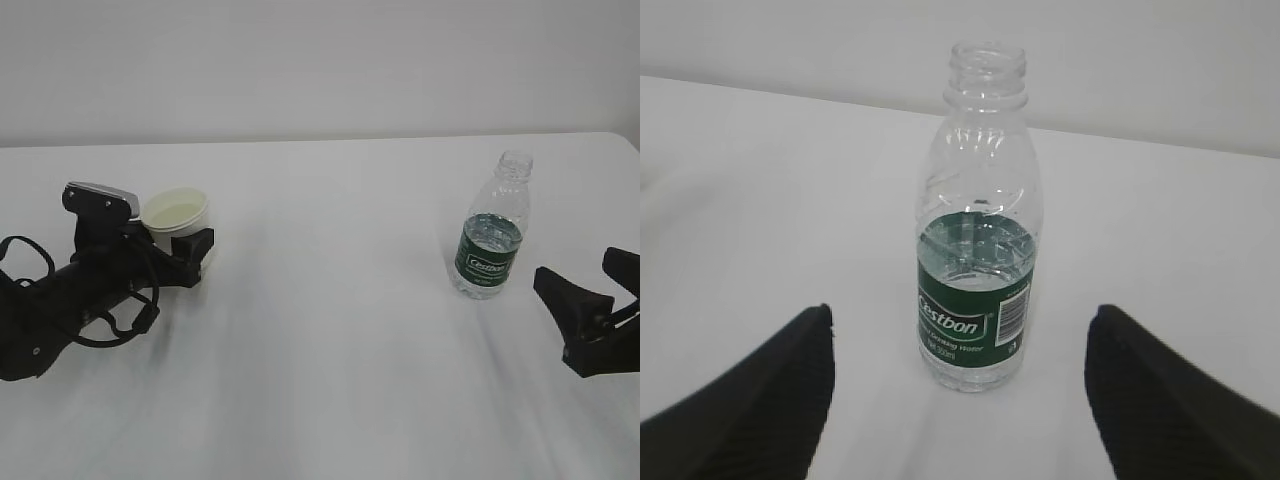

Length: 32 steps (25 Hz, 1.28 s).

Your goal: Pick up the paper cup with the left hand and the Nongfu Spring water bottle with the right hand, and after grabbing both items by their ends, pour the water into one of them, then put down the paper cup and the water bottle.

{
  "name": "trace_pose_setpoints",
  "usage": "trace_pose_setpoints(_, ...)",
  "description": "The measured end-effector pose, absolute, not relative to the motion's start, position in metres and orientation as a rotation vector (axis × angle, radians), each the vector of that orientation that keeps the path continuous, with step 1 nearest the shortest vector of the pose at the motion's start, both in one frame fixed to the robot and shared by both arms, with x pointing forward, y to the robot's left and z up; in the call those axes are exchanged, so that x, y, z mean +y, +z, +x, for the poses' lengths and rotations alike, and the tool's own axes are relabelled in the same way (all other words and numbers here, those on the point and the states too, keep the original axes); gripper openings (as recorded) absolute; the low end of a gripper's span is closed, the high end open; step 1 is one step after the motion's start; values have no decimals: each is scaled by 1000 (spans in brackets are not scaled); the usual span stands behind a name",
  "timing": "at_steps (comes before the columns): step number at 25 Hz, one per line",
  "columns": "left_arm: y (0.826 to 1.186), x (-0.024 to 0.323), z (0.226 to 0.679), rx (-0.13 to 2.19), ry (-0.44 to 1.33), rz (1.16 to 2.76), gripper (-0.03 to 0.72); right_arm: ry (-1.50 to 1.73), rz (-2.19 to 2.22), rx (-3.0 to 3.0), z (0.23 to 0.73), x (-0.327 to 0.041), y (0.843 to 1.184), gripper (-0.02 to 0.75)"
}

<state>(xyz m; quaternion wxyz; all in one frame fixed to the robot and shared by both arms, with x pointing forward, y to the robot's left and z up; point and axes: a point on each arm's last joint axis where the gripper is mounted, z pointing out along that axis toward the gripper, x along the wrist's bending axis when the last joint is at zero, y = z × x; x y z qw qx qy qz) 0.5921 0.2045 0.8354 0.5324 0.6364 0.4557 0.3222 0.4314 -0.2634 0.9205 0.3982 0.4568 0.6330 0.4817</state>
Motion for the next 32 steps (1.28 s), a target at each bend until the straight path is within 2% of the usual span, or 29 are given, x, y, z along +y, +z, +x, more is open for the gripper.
trace_pose_setpoints(9,836,205,592,1080,775,1522,620,1221,1158,1602,431,-263,920,593)
trace_pose_setpoints(15,831,206,583,1091,767,1549,622,1221,1158,1602,431,-263,920,594)
trace_pose_setpoints(32,847,217,543,1142,747,1580,612,1243,1146,1622,431,-261,920,593)
